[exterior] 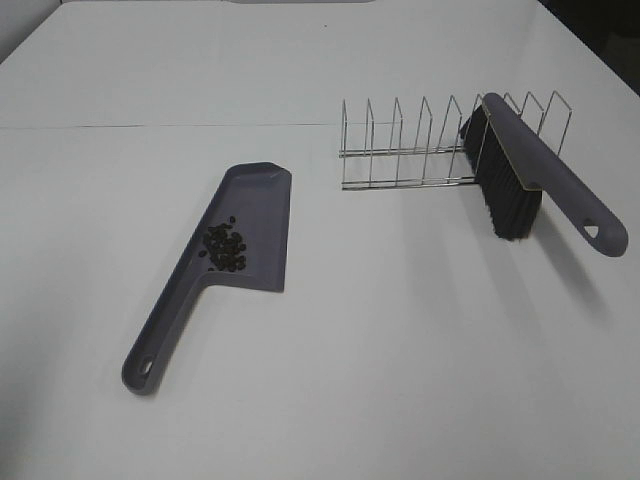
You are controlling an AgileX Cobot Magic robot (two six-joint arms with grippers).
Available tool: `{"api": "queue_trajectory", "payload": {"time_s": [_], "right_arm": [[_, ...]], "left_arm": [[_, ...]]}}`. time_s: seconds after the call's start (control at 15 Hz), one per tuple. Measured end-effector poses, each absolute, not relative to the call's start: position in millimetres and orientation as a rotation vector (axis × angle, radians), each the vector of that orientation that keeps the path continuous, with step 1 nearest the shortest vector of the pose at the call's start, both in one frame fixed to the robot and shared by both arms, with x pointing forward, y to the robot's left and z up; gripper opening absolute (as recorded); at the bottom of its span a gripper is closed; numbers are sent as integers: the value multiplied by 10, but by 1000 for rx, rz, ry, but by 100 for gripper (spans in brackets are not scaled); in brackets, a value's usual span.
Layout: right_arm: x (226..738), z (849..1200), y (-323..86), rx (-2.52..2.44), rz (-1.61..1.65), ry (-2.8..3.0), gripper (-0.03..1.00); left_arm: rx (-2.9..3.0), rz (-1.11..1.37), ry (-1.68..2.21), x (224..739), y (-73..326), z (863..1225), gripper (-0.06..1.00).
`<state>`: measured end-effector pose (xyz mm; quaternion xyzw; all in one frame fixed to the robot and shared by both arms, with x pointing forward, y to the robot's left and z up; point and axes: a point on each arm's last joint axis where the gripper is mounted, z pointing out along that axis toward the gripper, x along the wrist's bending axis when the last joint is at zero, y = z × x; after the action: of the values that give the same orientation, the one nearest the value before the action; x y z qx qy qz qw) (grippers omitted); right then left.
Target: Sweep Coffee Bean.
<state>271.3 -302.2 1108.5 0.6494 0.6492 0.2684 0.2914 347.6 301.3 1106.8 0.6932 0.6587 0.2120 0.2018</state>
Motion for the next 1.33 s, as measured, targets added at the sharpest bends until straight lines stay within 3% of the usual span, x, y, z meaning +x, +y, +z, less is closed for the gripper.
{"api": "queue_trajectory", "payload": {"time_s": [0.33,0.6,0.93,1.33], "right_arm": [[2296,10777,-3034,1632,817,1639,58],[2225,10462,-3031,1626,825,1638,58],[2244,10413,-3025,1629,814,1662,58],[2346,10355,-2948,1596,937,1668,58]], "left_arm": [[1786,823,1739,2840,3062,11197,67],[1627,1064,1668,2278,3150,10975,67],[1602,971,1649,2162,3083,10605,67],[1624,933,1536,2221,3000,10586,67]]}}
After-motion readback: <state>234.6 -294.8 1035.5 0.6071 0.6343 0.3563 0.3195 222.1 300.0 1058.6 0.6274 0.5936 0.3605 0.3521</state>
